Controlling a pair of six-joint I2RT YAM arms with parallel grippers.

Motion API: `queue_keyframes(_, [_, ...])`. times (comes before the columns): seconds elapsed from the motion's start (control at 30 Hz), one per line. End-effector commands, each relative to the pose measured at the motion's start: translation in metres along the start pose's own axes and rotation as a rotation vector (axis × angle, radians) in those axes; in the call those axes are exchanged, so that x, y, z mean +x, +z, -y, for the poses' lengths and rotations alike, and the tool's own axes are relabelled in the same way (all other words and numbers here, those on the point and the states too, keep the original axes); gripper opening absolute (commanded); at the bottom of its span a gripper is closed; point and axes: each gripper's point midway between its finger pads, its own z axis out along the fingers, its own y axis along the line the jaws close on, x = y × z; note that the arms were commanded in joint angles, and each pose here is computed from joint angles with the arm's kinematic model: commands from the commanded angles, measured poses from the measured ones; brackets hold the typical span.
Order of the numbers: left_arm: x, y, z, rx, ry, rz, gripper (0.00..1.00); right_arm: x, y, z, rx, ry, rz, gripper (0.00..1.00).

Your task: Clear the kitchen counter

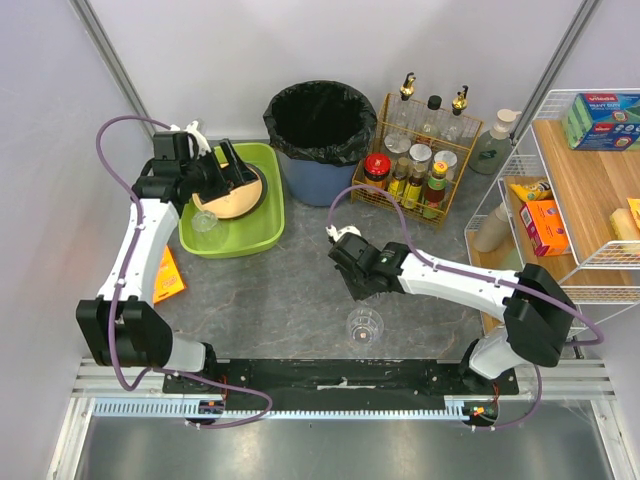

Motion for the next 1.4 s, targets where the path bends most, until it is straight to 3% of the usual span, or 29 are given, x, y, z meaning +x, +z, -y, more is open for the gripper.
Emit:
queue_keyframes(0.0, [-0.028, -0.030, 0.032, 0.078, 0.035, 0.094, 0.95, -0.018, -0.004, -0.001, 0.009, 0.012, 0.070, 0.00])
queue_keyframes(0.2, [-0.030, -0.038, 0.050, 0.163, 0.024, 0.096, 0.95, -0.068, -0.041, -0.011, -0.045, 0.005, 0.236, 0.00])
queue_keyframes(0.47, [0.005, -0.028, 0.096, 0.525, -0.139, -0.112, 0.95, -0.158, -0.119, -0.068, -0.489, -0.057, 0.587, 0.00])
queue_keyframes(0.9, [0.014, -0.071, 0.149, 0.797, -0.235, -0.176, 0.95, -0.257, -0.240, -0.053, -0.804, 0.135, 1.055, 0.00])
queue_keyframes(1.13, [0.013, -0.094, 0.172, 0.893, -0.186, -0.169, 0.96, -0.274, -0.281, -0.040, -0.958, 0.231, 1.193, 0.00])
queue_keyframes(1.37, [0.017, -0.093, 0.180, 0.922, -0.187, -0.195, 0.96, -0.278, -0.297, -0.032, -1.091, 0.258, 1.227, 0.00])
